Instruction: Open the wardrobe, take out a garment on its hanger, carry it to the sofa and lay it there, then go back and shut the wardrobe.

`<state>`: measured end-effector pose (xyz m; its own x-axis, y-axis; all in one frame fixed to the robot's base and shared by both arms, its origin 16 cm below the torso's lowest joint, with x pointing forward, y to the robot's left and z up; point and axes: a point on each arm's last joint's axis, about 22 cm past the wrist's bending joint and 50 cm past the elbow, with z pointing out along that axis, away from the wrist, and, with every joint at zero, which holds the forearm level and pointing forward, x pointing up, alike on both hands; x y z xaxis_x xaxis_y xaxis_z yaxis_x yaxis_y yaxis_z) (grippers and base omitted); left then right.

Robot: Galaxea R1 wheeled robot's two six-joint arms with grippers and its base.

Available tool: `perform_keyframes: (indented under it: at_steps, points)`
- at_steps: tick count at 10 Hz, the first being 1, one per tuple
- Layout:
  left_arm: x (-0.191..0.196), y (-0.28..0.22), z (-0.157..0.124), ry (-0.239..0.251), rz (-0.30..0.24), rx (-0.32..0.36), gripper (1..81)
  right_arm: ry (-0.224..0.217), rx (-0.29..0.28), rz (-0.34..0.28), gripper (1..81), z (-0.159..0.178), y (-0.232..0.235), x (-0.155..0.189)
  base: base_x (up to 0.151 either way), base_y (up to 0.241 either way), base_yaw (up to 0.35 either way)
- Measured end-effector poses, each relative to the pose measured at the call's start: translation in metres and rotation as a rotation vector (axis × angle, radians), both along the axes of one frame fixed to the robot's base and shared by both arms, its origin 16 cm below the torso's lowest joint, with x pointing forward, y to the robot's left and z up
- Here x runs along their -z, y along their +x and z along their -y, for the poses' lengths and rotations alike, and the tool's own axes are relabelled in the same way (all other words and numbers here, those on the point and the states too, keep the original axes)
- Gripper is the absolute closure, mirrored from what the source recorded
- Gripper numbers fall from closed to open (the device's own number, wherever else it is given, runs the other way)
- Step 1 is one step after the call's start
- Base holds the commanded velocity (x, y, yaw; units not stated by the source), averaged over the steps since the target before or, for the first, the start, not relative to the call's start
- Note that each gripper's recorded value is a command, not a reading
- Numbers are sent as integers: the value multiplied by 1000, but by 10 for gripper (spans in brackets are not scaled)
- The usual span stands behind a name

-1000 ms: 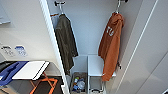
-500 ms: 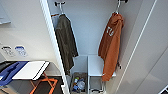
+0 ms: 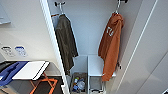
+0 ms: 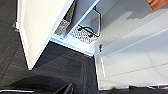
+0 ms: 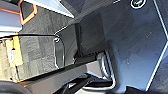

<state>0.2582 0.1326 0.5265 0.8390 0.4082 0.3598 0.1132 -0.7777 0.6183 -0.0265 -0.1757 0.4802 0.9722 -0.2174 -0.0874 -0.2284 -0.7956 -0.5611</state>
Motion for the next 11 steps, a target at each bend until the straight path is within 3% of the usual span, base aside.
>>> perform_keyframes:
  at_steps: [2, 5, 7, 9, 11]
  points:
    - [8, 19, 15, -20, -44, -101, 10, -23, -3, -20, 10, 6, -18, 4, 0, 0, 0]
    - [5, 102, -17, 14, -31, -297, 10, -41, -6, -42, 10, 2, -37, 10, 0, 0, 0]
    - [13, 115, -38, 28, -46, -438, 10, -34, -5, -43, 10, -2, -38, 9, 0, 0, 0]
    - [20, 126, -75, 80, -33, -544, 10, -20, -3, -44, 10, -2, -37, 4, 0, 0, 0]
    - [26, 129, -97, 120, -39, -611, 10, 0, -2, -44, 10, -7, -35, -1, 0, 0, 0]
